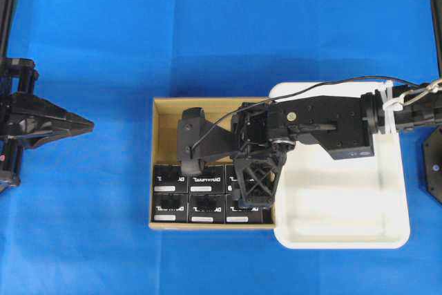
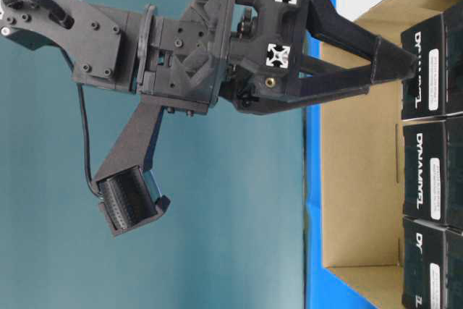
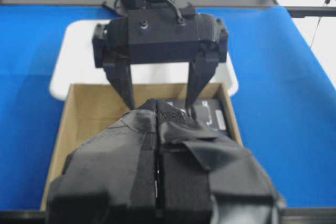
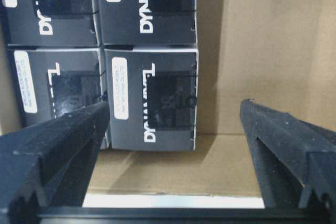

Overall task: Pick the box from inside the cardboard box.
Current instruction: 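Lower the open right gripper around the top-right DYNAMIXEL box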

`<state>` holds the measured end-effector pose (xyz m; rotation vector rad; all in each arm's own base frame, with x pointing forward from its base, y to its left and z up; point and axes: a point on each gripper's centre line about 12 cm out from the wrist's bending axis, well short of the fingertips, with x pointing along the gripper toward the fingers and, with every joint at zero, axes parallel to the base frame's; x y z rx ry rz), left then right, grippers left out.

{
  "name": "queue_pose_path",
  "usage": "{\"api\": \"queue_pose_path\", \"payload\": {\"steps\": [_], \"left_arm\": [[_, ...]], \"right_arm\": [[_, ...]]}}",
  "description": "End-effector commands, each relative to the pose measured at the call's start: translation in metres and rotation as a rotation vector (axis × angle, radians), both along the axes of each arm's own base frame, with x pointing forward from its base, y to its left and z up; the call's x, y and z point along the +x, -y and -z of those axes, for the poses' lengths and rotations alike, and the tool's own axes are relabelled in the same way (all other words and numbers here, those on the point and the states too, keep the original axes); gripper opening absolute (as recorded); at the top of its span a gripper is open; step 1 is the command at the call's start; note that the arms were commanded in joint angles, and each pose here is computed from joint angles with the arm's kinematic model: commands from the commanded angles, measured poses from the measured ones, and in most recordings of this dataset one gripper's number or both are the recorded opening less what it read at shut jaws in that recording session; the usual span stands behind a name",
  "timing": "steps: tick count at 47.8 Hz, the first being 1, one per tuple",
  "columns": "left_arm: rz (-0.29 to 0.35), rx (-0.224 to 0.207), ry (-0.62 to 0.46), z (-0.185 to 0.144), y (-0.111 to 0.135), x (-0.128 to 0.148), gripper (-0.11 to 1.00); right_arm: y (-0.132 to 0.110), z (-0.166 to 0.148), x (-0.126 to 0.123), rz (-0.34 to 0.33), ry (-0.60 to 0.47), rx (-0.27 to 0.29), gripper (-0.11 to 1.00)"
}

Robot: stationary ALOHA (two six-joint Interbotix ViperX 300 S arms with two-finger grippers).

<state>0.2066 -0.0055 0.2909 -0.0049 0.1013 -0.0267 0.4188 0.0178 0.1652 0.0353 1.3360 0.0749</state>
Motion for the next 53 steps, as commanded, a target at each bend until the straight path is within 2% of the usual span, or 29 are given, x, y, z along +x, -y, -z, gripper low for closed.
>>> {"api": "queue_pose_path", "payload": {"steps": [1, 13, 23, 38, 53], "left_arm": [[0.002, -0.001, 0.021, -0.009, 0.0, 0.003, -0.06], [0.002, -0.001, 0.021, -0.009, 0.0, 0.003, -0.06], [-0.001, -0.027, 0.021, -0.009, 0.0, 0.003, -0.06], [-0.001, -0.025, 0.019, -0.009, 0.0, 0.003, -0.06], [-0.001, -0.025, 0.019, -0.009, 0.0, 0.003, -0.06]], "right_arm": [[0.0, 0.002, 0.002, 0.005, 0.006, 0.003, 0.99], [0.0, 0.01, 0.003, 0.005, -0.006, 0.004, 0.99], [0.0, 0.014, 0.004, 0.006, -0.009, 0.003, 0.99], [0.0, 0.02, 0.002, 0.005, -0.026, 0.001, 0.99], [0.019, 0.02, 0.002, 0.036, -0.03, -0.01, 0.99]]}}
